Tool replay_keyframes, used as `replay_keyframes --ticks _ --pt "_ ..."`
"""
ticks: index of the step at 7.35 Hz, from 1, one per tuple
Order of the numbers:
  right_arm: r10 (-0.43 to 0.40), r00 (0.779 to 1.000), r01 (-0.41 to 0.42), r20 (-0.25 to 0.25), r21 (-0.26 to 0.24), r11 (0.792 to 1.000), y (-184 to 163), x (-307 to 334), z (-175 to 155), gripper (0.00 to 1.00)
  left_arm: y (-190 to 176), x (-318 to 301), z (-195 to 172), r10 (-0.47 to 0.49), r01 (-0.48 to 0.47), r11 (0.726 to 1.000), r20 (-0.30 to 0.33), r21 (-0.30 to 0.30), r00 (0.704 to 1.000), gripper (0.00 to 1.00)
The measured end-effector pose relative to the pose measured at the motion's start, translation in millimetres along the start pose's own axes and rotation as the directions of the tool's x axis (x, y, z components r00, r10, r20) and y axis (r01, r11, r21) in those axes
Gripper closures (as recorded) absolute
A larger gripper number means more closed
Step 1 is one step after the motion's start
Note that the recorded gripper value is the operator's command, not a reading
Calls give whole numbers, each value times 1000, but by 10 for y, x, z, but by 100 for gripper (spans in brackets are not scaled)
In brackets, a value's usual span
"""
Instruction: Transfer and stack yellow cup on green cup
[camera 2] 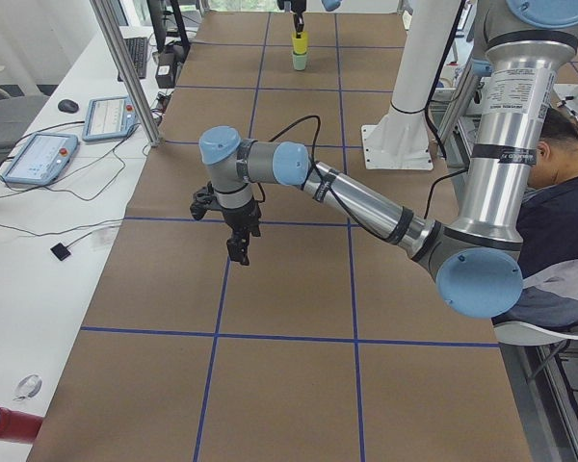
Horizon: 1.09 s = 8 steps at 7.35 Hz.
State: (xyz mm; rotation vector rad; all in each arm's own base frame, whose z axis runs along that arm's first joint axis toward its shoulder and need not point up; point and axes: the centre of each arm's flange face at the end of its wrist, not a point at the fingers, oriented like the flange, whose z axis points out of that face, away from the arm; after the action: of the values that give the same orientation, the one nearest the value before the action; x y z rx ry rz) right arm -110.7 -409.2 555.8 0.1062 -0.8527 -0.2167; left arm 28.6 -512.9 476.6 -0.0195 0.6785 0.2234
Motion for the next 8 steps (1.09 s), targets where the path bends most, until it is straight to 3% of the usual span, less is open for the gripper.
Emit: replay_keyframes --ticks 1,2,8 --pt "-3 1000 3 2 -2 1000 -2 -15 9 75 0 2 -2 0 0 1000 -1 0 1000 0" --pt "-5 1000 5 3 -3 1000 -5 -25 13 1 1 4 -3 1 -1 1000 -1 1 1000 0" --pt "-23 1000 23 7 16 1000 -117 -115 -44 0 23 -25 32 -5 5 1000 -1 -7 1000 0"
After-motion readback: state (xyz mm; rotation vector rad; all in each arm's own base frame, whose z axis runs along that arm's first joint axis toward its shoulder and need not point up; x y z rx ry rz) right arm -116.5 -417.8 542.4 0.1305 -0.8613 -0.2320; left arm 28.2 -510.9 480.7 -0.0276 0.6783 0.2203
